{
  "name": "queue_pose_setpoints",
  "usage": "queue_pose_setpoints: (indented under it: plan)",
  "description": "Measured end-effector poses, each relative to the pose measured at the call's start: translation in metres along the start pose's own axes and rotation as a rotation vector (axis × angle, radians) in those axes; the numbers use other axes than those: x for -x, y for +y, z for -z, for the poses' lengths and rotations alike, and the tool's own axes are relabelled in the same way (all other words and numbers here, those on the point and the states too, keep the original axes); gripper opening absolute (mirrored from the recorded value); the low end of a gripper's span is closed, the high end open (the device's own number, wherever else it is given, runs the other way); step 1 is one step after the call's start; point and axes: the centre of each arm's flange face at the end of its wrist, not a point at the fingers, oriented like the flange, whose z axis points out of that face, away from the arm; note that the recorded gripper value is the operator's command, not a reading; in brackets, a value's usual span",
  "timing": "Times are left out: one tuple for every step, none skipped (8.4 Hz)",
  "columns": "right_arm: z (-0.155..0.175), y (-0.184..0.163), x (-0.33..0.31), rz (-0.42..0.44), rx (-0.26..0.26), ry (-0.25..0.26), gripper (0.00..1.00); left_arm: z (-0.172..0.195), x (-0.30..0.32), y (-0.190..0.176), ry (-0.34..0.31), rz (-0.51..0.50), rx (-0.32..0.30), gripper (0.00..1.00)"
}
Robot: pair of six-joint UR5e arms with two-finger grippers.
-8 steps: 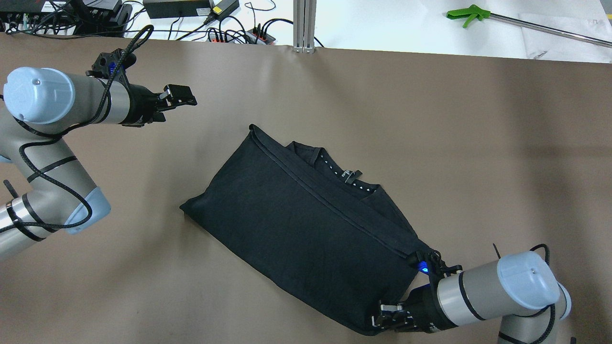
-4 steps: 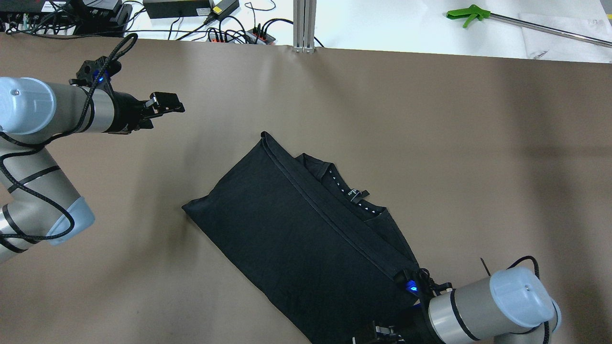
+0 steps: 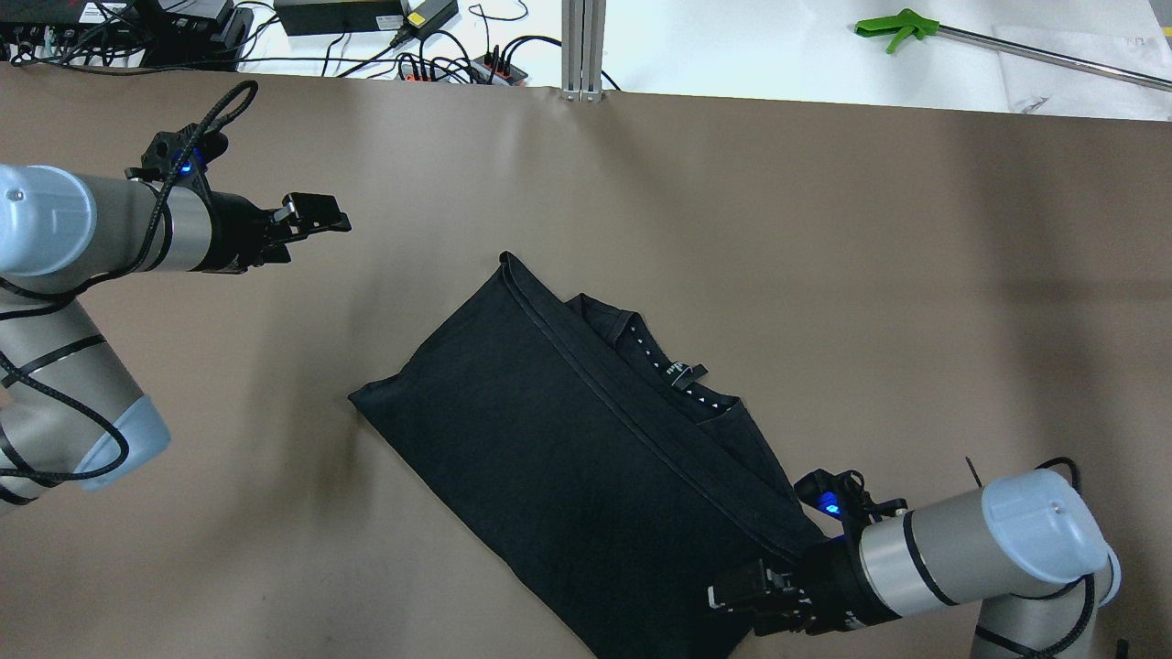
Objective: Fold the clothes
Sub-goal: 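Drag the grasped corner toward the robot with the right gripper, rotating the shirt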
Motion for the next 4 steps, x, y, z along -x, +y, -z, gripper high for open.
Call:
queue_pose_setpoints:
  plan:
    - [0.012,-0.016,-0.001,-0.017,-0.041,0.011,0.94,-0.001,0.001,0.036,0.005,0.009,0.013,1.00]
    - [0.021,-0.028,-0.001,-0.033,-0.075,0.022,0.94,-0.006,-0.001,0.073,0.013,0.008,0.019,1.00]
    - [0.028,-0.037,-0.002,-0.044,-0.101,0.028,0.94,-0.014,0.001,0.100,0.021,-0.001,0.016,1.00]
    - [0.033,-0.043,-0.003,-0.053,-0.120,0.033,0.94,-0.022,0.011,0.119,0.030,-0.015,0.017,1.00]
